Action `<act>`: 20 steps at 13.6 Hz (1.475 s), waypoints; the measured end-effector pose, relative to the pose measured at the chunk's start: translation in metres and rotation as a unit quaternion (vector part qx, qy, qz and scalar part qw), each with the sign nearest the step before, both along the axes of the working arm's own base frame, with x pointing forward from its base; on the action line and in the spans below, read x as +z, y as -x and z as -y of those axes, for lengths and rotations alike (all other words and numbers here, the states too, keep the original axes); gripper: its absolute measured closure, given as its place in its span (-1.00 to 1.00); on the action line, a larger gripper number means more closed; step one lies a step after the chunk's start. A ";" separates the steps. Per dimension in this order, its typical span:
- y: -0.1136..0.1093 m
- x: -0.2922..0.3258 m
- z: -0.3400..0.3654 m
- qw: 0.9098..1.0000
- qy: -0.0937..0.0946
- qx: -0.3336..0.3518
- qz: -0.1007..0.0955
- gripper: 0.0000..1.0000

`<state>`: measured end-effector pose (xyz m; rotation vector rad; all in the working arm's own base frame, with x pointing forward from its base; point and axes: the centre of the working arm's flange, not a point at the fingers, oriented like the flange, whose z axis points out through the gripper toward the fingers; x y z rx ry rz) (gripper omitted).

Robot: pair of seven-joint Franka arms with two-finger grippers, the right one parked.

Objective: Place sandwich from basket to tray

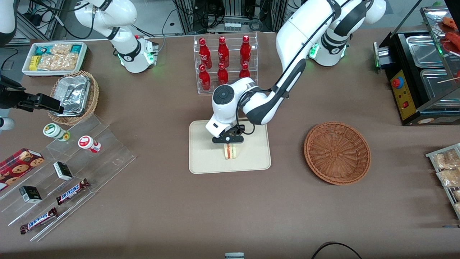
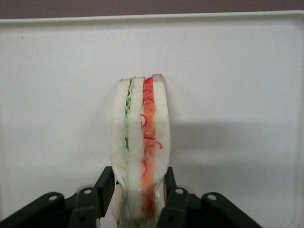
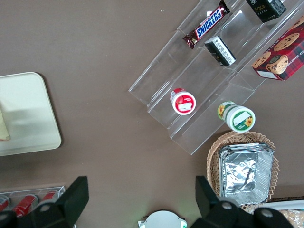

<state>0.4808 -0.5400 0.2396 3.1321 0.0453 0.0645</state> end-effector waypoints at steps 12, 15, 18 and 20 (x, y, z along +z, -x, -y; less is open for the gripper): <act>-0.077 0.241 -0.150 0.991 -0.020 0.133 0.023 -1.00; -0.089 0.275 -0.214 0.992 -0.041 0.118 0.002 -1.00; -0.098 0.304 -0.278 0.995 -0.040 0.094 -0.013 -1.00; -0.096 0.316 -0.321 0.996 -0.039 0.076 -0.018 -1.00</act>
